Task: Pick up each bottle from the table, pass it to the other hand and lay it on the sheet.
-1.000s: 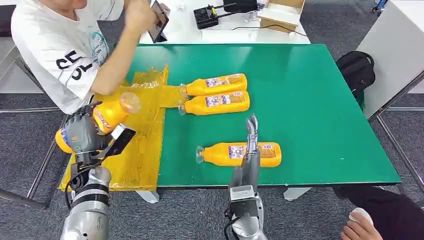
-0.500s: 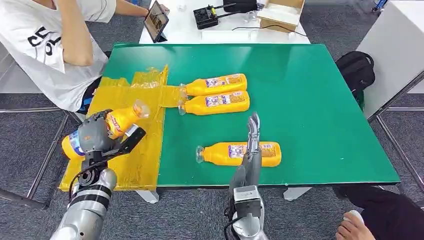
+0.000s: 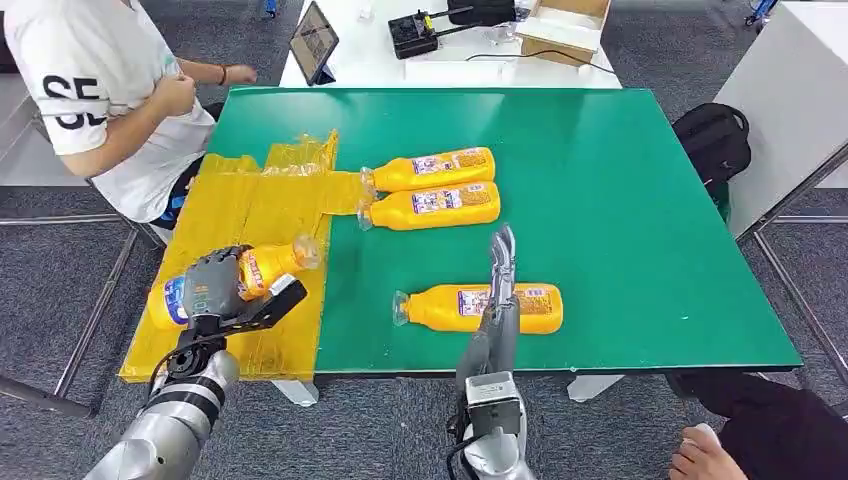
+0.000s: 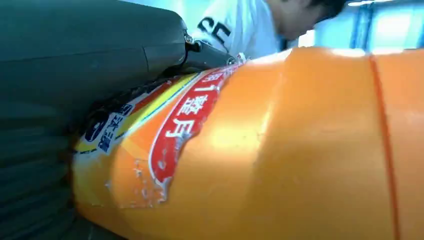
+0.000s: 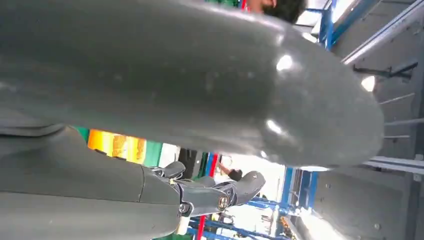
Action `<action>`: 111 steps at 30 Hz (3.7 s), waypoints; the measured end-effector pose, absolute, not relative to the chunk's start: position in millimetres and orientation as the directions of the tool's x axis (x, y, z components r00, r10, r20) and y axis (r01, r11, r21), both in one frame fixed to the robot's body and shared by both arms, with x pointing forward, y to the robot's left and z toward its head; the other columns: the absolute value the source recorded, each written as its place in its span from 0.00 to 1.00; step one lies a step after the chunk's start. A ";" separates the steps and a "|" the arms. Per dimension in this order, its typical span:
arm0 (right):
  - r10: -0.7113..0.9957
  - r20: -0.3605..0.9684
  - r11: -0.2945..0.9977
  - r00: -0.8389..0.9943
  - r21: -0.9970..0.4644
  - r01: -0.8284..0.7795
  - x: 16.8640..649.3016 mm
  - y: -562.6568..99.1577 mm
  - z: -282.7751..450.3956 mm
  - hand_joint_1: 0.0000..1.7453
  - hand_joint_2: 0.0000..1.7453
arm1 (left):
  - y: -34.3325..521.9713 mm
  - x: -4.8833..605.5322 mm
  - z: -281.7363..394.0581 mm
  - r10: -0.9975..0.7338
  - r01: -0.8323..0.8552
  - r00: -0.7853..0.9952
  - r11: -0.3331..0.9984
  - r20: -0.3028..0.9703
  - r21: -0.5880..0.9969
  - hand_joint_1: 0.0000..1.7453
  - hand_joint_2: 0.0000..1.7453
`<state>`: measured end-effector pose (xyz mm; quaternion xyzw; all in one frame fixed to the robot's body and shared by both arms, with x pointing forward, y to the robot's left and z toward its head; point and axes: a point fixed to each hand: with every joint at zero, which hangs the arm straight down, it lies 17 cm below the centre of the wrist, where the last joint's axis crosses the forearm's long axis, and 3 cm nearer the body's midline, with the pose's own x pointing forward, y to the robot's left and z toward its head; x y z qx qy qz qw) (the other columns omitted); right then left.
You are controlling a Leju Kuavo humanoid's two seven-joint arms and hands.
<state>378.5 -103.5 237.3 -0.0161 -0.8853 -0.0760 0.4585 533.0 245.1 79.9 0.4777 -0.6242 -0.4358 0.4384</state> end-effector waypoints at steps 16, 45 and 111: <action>-0.052 0.825 0.995 -0.563 0.089 0.039 381.5 -87.3 227.4 0.00 0.00 | 241.7 541.5 36.8 -0.961 0.036 -0.176 0.209 0.212 0.977 0.00 0.00; 0.007 0.850 1.000 -0.526 0.004 0.019 388.4 -78.0 202.2 0.00 0.00 | 245.9 548.4 108.1 -0.265 -0.092 -0.221 0.964 0.939 0.250 0.00 1.00; 0.801 0.599 0.576 -0.016 -0.776 -0.257 532.1 -261.3 29.5 0.00 1.00 | 184.6 429.1 226.5 -0.185 -0.343 -0.559 0.939 0.808 -0.022 0.00 1.00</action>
